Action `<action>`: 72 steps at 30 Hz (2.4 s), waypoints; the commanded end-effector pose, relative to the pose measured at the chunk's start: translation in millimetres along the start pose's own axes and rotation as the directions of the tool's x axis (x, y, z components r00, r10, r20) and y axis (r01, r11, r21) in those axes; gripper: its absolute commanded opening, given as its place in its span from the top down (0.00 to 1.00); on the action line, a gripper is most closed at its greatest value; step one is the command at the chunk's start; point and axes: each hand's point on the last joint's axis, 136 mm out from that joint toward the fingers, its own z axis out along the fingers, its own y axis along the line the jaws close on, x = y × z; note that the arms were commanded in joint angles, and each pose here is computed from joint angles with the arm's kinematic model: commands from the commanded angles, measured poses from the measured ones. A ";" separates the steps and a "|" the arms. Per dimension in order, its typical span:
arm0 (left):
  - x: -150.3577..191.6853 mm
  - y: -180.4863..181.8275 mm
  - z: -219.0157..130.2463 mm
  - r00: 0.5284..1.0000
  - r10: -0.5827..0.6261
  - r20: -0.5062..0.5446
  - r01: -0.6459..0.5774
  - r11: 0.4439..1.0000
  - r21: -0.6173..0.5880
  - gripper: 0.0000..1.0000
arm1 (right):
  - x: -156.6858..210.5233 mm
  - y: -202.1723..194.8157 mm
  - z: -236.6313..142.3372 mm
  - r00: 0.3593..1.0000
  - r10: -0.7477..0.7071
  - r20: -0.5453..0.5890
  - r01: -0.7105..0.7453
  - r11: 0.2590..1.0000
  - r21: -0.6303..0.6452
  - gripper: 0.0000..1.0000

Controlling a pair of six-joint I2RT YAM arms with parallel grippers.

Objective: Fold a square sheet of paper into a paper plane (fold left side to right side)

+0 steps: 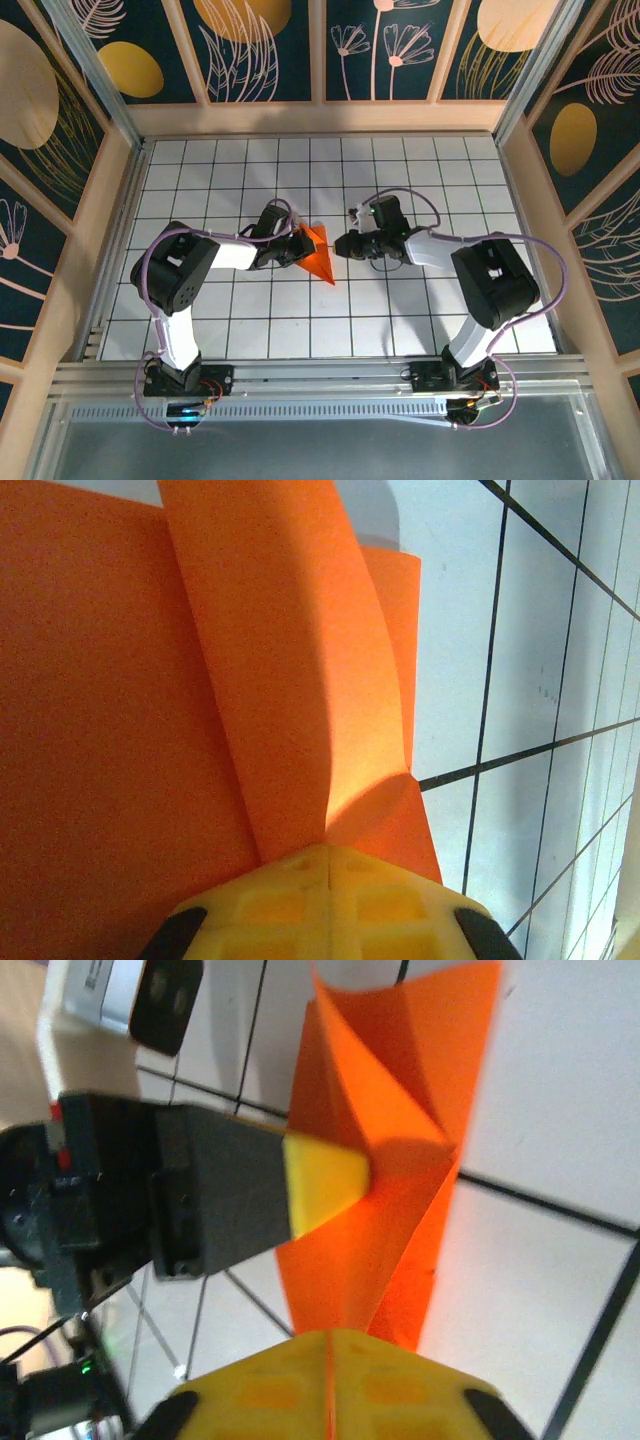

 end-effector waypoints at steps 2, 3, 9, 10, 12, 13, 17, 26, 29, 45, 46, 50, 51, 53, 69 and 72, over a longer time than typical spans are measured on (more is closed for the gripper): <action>14.8 43.6 6.0 0.999 -0.030 -0.021 0.027 0.990 -0.138 1.00 | 21.2 22.2 4.4 0.998 -0.004 -0.066 -0.003 0.995 -0.101 1.00; 14.9 43.3 6.3 0.999 -0.030 -0.021 0.026 0.990 -0.137 1.00 | 25.2 22.2 7.3 0.997 -0.003 -0.077 -0.004 0.995 -0.101 1.00; 14.7 43.0 5.9 0.999 -0.029 -0.021 0.026 0.990 -0.137 1.00 | 39.1 21.4 19.2 0.994 0.007 -0.108 -0.020 0.993 -0.117 1.00; 14.6 43.3 5.9 0.999 -0.030 -0.021 0.027 0.990 -0.138 1.00 | 39.9 21.5 20.4 0.994 0.006 -0.110 -0.019 0.993 -0.118 1.00; 14.5 43.4 5.8 0.999 -0.030 -0.021 0.027 0.990 -0.138 1.00 | 41.4 20.7 22.5 0.993 0.007 -0.116 -0.020 0.993 -0.116 1.00; 14.7 43.2 5.9 0.999 -0.030 -0.021 0.027 0.990 -0.138 1.00 | 42.0 19.9 23.2 0.993 0.007 -0.118 -0.021 0.993 -0.115 1.00; 13.7 42.2 5.5 0.999 -0.031 -0.019 0.028 0.990 -0.136 1.00 | 46.2 15.7 25.9 0.992 0.013 -0.129 -0.027 0.994 -0.108 1.00; 12.9 41.3 4.7 0.999 -0.030 -0.015 0.028 0.990 -0.137 1.00 | 57.0 10.6 29.8 0.989 0.024 -0.147 -0.038 0.995 -0.093 1.00; 12.3 41.2 4.7 0.999 -0.030 -0.013 0.028 0.990 -0.138 1.00 | 58.3 8.5 28.8 0.989 0.025 -0.148 -0.037 0.996 -0.078 1.00; 13.2 42.1 5.2 0.999 -0.030 -0.015 0.028 0.990 -0.139 1.00 | 70.0 0.0 31.4 0.985 0.044 -0.168 -0.053 0.997 -0.049 1.00; 13.0 42.2 5.1 0.999 -0.030 -0.014 0.028 0.990 -0.140 1.00 | 70.4 -0.8 31.5 0.985 0.048 -0.169 -0.056 0.997 -0.047 1.00; 13.5 42.5 5.2 0.999 -0.030 -0.016 0.027 0.990 -0.141 1.00 | 72.6 -3.7 31.5 0.984 0.052 -0.170 -0.059 0.998 -0.035 1.00; 13.4 42.6 5.1 0.999 -0.030 -0.015 0.027 0.990 -0.141 1.00 | 72.9 -4.1 31.4 0.984 0.053 -0.170 -0.060 0.998 -0.035 1.00; 13.0 42.8 4.9 0.999 -0.030 -0.014 0.028 0.990 -0.141 1.00 | 74.7 -6.1 31.3 0.983 0.058 -0.173 -0.064 0.998 -0.030 1.00; 12.9 44.3 5.7 0.999 -0.031 -0.014 0.029 0.989 -0.145 1.00 | 81.9 -13.9 29.9 0.981 0.060 -0.186 -0.060 0.998 0.005 1.00; 13.7 44.5 6.1 0.999 -0.032 -0.016 0.029 0.989 -0.146 1.00 | 82.8 -15.4 28.9 0.981 0.060 -0.187 -0.058 0.998 0.014 1.00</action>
